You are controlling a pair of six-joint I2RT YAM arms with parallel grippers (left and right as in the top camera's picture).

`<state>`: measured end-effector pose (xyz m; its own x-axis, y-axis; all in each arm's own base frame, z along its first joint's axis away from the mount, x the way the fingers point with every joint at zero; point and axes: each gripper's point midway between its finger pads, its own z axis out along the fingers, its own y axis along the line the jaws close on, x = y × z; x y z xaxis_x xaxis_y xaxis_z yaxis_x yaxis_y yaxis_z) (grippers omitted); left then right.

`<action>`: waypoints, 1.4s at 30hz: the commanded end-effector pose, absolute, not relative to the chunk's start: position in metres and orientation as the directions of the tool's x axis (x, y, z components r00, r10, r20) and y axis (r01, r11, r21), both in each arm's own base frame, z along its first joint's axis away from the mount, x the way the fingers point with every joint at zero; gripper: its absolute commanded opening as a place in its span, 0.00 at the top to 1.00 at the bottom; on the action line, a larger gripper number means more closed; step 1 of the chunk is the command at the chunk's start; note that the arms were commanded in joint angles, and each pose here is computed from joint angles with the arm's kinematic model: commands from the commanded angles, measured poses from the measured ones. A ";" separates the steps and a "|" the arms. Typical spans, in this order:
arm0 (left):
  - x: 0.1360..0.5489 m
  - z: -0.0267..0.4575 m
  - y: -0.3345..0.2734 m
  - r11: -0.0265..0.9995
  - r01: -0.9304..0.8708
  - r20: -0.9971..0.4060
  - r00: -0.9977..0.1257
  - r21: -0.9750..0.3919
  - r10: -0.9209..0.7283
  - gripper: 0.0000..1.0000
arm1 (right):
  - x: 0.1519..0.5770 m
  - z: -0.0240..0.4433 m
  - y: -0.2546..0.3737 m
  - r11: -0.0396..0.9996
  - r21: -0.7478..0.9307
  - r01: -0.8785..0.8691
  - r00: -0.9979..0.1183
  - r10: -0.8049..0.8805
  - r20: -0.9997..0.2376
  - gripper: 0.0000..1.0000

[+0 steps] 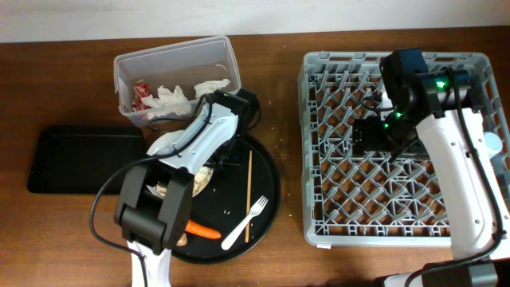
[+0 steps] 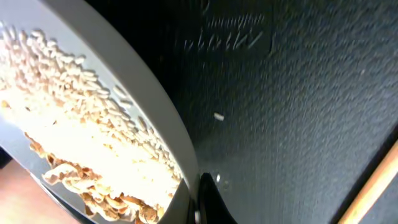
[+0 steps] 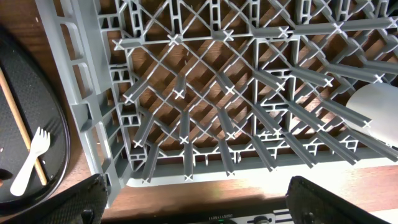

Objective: Sort waste into correct bins and load items into the dishwasher rack
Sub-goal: 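Grasp the rim of the rice plate with the left gripper and lift it, then tip the plate over the black baking tray to dump the rice and shells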

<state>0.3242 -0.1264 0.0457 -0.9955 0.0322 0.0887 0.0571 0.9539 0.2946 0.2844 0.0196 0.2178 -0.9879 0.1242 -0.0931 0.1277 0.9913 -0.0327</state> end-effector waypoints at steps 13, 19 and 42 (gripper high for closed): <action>0.312 0.104 -0.093 0.907 0.069 0.030 -0.998 0.416 0.061 0.99 | 0.282 0.222 0.016 0.992 -0.043 0.121 -0.987 0.116 -0.107 0.04; 0.325 0.124 -0.069 0.902 0.086 -0.009 -0.995 0.423 0.099 1.00 | 0.281 0.222 0.016 0.992 -0.043 0.121 -0.988 0.116 -0.104 0.04; 0.408 0.124 0.038 0.980 -0.166 -0.228 -0.964 0.106 -0.138 1.00 | 0.278 0.222 0.016 0.991 -0.045 0.124 -0.988 0.119 -0.093 0.04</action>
